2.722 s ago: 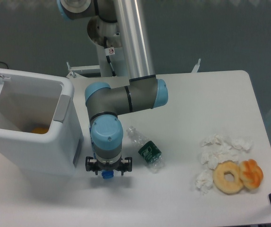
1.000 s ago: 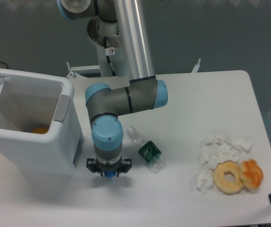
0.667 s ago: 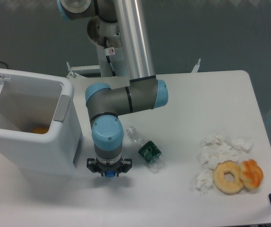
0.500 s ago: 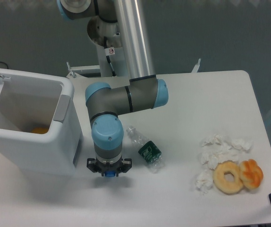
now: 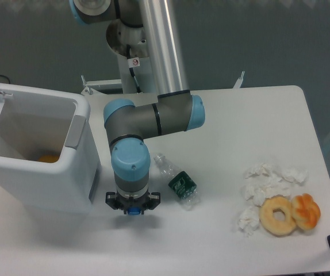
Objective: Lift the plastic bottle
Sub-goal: 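Lift the gripped bottle upward off the table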
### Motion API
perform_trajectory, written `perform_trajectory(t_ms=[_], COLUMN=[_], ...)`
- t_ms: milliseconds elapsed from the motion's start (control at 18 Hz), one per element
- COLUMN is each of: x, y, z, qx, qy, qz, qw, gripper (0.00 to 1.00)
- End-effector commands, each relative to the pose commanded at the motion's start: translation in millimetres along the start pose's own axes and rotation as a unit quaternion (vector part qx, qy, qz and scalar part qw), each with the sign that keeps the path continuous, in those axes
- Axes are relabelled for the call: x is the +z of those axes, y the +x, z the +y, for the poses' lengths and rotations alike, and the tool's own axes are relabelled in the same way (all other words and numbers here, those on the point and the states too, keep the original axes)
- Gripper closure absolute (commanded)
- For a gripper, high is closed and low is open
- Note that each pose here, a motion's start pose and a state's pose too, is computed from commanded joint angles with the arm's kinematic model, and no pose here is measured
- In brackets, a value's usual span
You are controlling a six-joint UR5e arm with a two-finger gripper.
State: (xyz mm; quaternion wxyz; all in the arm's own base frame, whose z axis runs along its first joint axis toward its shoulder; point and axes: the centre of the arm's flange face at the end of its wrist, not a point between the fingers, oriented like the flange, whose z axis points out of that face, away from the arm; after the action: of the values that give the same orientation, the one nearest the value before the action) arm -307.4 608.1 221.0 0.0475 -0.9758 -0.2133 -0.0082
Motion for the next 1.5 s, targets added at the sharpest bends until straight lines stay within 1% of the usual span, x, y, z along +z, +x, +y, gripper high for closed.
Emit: perform_trajectory(t_ms=[333,500,722,778,944,1111,1222,1278,1444,1500], x=[-45,-76,-131,-144,-170,-184,-194,-198,-194,-185], y=[-4,-8,-20,-20,-21,-23,-22,-21,-21,-19], z=[-13,-24,-34,-35,-33,-26,-21,-19,-15,-11], qx=[0.001,0.000,0.000,0.009,0.061,0.122,0.162,0.173,0.183,0.197], qy=[0.037,0.066,0.117,0.128,0.152,0.159,0.164,0.164,0.158,0.150], qz=[-0.010,-0.016,-0.027,-0.028,-0.023,-0.028,-0.037,-0.039,-0.039,-0.037], qw=[0.9993,0.9977,0.9928,0.9913,0.9863,0.9794,0.9724,0.9703,0.9696,0.9681], gripper=[0.60,0.60,0.60,0.60,0.60,0.60,0.63,0.63,0.63,0.63])
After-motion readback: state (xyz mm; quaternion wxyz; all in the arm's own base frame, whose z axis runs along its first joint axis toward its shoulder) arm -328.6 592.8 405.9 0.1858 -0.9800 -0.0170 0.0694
